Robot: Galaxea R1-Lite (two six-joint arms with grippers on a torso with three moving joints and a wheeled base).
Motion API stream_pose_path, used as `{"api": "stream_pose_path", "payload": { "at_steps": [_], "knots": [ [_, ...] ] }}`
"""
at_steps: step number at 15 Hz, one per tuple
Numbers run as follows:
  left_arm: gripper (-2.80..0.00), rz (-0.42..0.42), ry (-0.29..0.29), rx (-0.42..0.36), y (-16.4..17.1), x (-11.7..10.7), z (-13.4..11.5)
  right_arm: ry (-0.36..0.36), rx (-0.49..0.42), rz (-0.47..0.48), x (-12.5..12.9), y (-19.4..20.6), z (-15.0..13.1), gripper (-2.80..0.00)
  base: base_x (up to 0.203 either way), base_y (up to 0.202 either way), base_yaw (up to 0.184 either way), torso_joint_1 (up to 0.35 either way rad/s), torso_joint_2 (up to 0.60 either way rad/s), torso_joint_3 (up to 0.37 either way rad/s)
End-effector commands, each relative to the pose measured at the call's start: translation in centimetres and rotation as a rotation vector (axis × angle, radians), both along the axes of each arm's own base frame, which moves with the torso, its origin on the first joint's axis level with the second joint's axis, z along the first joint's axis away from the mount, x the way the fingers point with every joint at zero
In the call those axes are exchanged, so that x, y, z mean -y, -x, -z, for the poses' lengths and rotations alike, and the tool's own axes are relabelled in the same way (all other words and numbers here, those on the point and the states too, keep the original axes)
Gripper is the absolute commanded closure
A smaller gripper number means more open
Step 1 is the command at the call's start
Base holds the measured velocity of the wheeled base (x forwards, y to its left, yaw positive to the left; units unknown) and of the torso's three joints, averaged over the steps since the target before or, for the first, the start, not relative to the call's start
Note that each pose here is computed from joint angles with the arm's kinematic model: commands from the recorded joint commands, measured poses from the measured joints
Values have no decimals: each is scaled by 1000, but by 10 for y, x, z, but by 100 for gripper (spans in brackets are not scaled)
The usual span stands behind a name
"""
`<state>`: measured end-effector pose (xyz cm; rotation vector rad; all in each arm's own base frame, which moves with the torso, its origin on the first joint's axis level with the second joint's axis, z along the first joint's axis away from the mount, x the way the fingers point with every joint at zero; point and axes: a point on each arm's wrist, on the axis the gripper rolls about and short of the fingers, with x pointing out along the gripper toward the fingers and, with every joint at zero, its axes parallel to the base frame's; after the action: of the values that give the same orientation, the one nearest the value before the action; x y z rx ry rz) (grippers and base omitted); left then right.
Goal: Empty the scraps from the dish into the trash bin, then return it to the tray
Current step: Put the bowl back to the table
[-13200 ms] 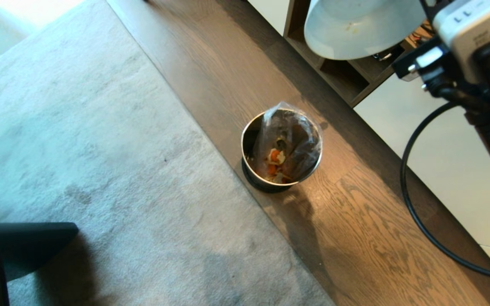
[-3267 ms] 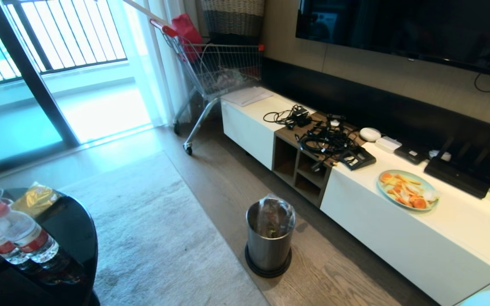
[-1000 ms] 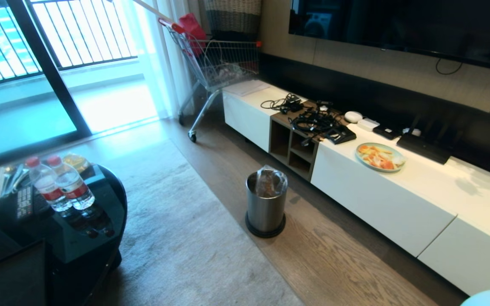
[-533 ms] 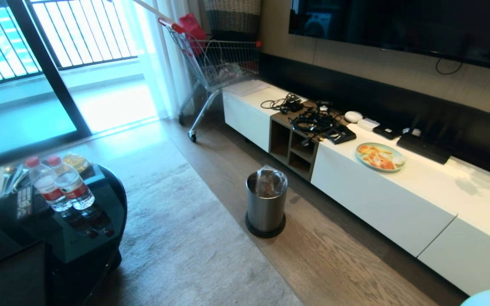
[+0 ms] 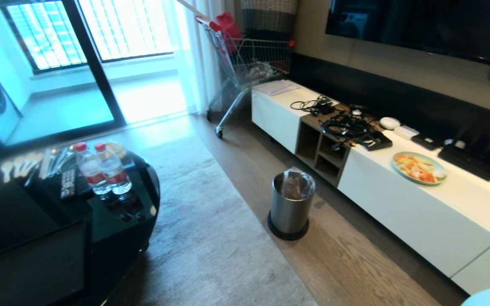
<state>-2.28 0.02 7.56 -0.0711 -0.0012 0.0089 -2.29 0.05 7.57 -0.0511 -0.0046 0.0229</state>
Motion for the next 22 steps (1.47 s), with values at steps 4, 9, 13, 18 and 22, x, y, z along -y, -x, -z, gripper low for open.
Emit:
{"api": "stream_pose_path", "payload": {
  "at_steps": [4,9,13,18,22],
  "knots": [
    [0,0,1,1,0,0,0,-11,-1,0,0,0,0,0,-1,-10,168,2,4,4],
    [0,0,1,1,0,0,0,-19,0,4,0,0,0,0,-1,-10,168,2,5,2],
    [0,0,1,1,0,0,0,-23,0,4,0,0,0,0,-2,-10,169,3,2,3],
    [0,0,1,1,0,0,0,-25,-1,6,0,0,0,0,-3,-7,169,1,3,0],
    [0,0,1,1,0,0,0,-26,-2,4,0,0,0,0,-1,-8,165,1,3,2]
  ]
}}
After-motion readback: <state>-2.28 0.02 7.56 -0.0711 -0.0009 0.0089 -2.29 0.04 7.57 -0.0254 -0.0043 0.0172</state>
